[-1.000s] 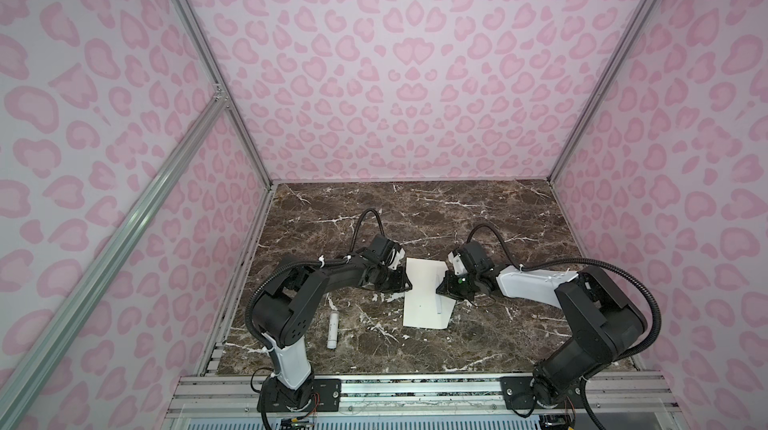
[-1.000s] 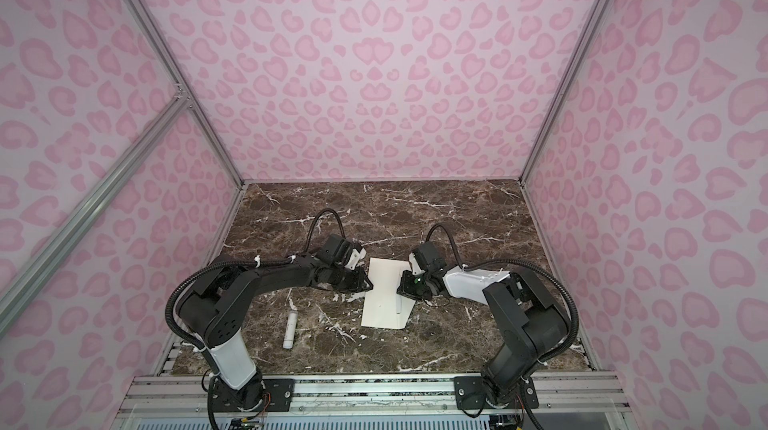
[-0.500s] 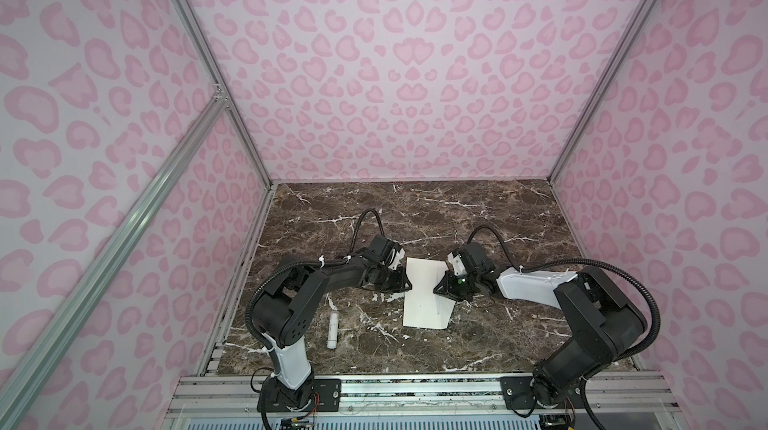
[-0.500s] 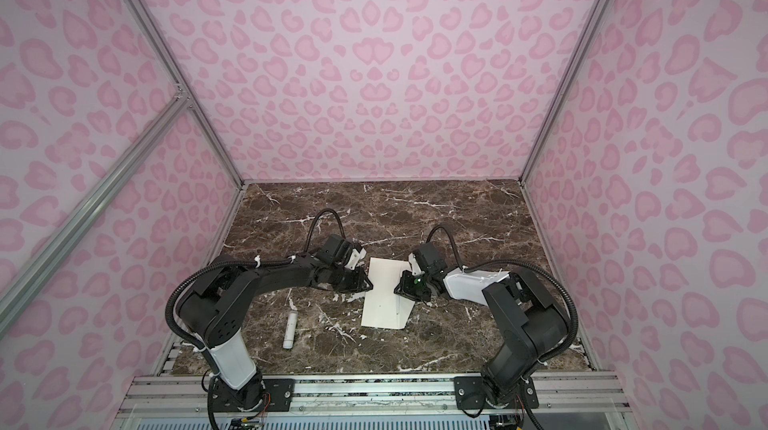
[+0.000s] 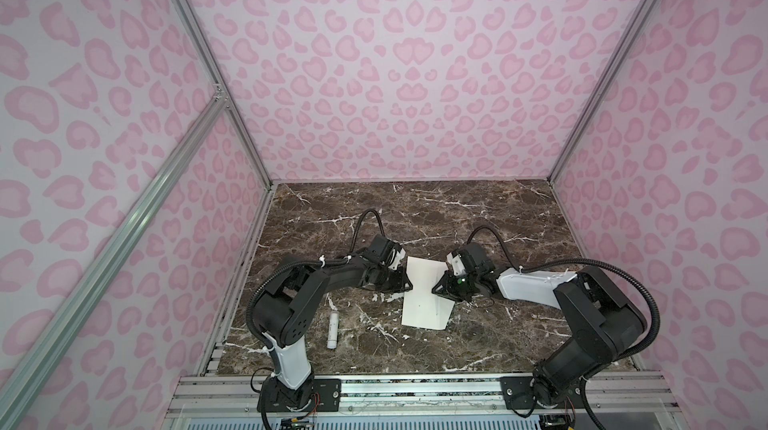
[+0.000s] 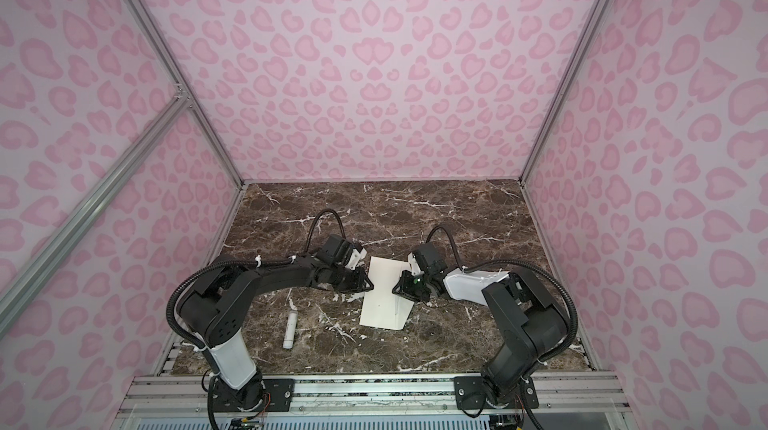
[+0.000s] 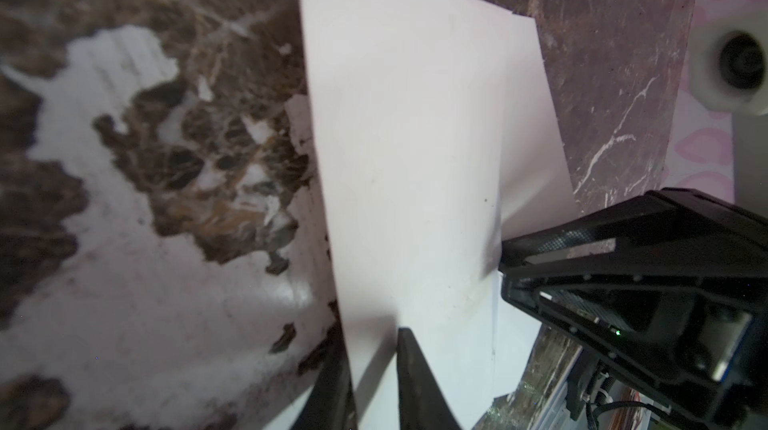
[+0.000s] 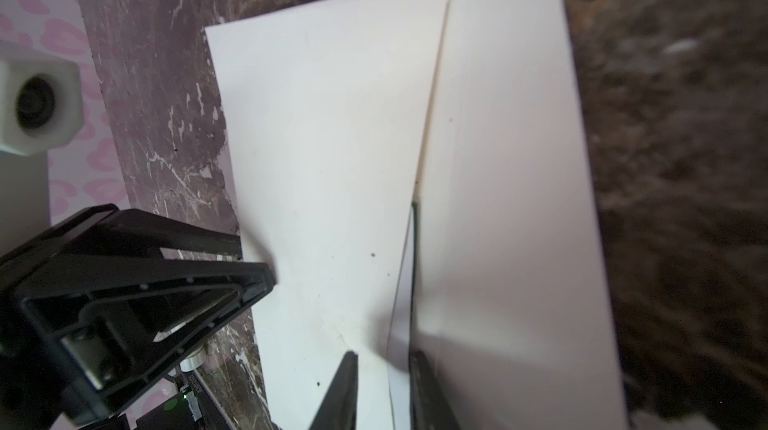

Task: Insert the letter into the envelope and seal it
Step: 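Push the letter fully in with the right gripper while the left gripper holds the envelope, then release the envelope and move the left gripper to the white glue stick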

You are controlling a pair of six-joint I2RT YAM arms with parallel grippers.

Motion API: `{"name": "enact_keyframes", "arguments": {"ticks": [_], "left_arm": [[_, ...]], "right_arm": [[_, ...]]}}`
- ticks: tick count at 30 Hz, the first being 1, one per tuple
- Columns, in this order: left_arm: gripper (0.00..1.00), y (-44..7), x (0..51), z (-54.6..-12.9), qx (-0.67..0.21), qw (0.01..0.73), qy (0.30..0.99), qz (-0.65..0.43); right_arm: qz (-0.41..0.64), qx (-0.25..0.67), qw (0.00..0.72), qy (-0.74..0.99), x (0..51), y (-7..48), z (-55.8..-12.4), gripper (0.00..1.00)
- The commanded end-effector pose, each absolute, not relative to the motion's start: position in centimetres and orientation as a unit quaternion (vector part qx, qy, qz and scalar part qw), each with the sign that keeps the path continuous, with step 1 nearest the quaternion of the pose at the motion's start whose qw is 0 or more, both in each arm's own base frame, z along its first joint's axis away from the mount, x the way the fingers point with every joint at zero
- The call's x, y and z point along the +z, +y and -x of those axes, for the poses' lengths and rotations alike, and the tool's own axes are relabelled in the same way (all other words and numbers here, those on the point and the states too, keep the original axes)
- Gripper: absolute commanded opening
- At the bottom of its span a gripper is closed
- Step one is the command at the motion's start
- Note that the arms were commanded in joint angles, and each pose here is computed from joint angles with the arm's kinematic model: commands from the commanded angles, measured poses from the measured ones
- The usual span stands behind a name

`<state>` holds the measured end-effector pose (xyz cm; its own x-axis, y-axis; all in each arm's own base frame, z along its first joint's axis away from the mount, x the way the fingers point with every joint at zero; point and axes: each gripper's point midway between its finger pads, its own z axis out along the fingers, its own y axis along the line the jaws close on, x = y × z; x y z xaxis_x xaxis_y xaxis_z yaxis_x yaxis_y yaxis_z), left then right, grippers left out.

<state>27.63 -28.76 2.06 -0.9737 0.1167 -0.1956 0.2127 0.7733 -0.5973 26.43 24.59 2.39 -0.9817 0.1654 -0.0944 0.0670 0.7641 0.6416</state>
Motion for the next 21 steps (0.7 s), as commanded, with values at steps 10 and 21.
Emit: {"name": "enact_keyframes", "arguments": {"ticks": [10, 21], "left_arm": [[0.31, -27.4, 1.8, -27.4, -0.294, 0.068, 0.950, -0.078], [0.63, -26.2, 7.7, -28.5, -0.273, 0.131, 0.949, -0.082]], "right_arm": [[-0.037, 0.284, 0.112, 0.951, 5.5, 22.7, -27.5, 0.37], [-0.028, 0.259, 0.164, 0.951, 10.0, 20.7, -27.8, 0.39]]}}
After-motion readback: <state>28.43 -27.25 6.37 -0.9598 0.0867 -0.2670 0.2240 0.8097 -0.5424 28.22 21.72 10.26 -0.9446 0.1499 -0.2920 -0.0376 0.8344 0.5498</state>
